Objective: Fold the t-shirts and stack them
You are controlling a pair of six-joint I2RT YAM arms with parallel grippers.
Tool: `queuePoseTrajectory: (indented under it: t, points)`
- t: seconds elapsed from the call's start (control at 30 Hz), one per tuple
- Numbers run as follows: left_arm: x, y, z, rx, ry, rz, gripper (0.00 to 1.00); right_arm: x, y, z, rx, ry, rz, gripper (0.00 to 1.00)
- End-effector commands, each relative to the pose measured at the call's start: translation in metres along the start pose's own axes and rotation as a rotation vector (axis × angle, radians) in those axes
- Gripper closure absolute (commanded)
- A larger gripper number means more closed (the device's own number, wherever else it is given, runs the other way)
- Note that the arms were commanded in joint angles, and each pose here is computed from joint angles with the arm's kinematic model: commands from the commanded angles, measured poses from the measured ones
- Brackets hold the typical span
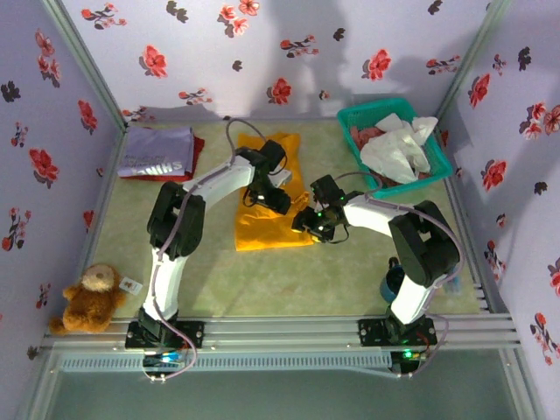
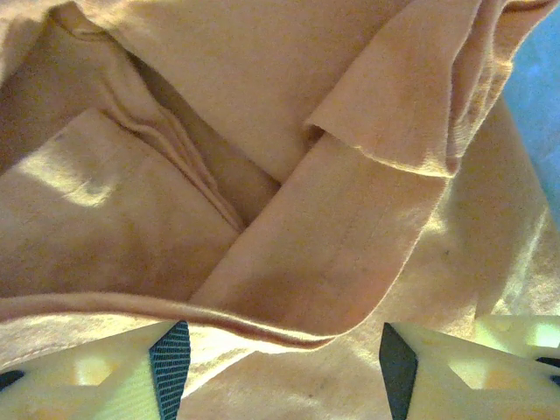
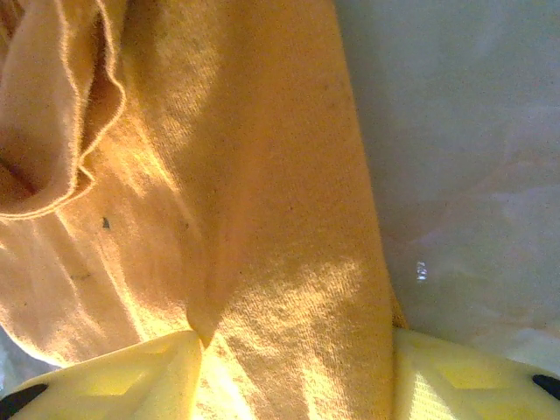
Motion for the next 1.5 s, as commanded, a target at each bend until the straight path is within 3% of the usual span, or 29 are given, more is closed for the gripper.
queuePoseTrajectory:
  t: [0.0, 0.2, 0.33, 0.43, 0.47, 0.8, 0.93, 1.1, 1.23, 1.33, 1.47]
  points:
    - [0.008, -0.005, 0.015, 0.026, 0.053, 0.030, 0.39, 0.004, -0.002, 0.005, 0.020, 0.026, 0.000, 0.44]
    - [0.012, 0.005, 0.023, -0.061, 0.068, 0.019, 0.51, 0.005, -0.005, 0.007, 0.024, 0.029, 0.004, 0.44]
    - [0.002, 0.010, 0.015, -0.104, 0.021, 0.018, 0.81, 0.005, -0.005, 0.007, 0.025, 0.032, 0.002, 0.44]
    - [-0.003, 0.012, 0.007, -0.124, 0.001, 0.021, 0.99, 0.005, -0.005, 0.006, 0.025, 0.031, 0.001, 0.44]
    - [-0.005, 0.013, 0.005, -0.128, -0.004, 0.021, 1.00, 0.005, -0.005, 0.006, 0.025, 0.033, 0.001, 0.44]
    - [-0.032, 0.039, -0.024, -0.274, -0.085, 0.004, 1.00, 0.008, -0.010, 0.008, 0.039, 0.038, 0.005, 0.44]
    - [-0.032, 0.059, -0.025, -0.369, -0.041, -0.020, 0.99, 0.008, -0.011, 0.008, 0.043, 0.040, 0.007, 0.44]
    - [-0.033, 0.072, -0.023, -0.400, 0.001, -0.028, 0.80, 0.008, -0.012, 0.007, 0.045, 0.039, 0.008, 0.44]
    - [-0.029, 0.074, -0.034, -0.399, -0.017, -0.046, 0.55, 0.007, -0.011, 0.008, 0.044, 0.040, 0.011, 0.44]
    - [-0.020, 0.077, -0.040, -0.360, -0.018, -0.080, 0.50, 0.007, -0.012, 0.008, 0.050, 0.042, 0.008, 0.44]
    - [-0.005, 0.086, -0.043, -0.307, -0.017, -0.137, 0.53, 0.007, -0.014, 0.009, 0.061, 0.041, 0.003, 0.44]
Point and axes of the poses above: each hand's point on the last joint's axis, 136 mm out from that joint toward the fingers, its own z axis out along the fingers, its own y axis along the line the jaws close on, x = y × z, the point moved 2 cm from there along -z, back along the fingers, and after that the axes turned 6 degrees about z, right-handed, at the moved point
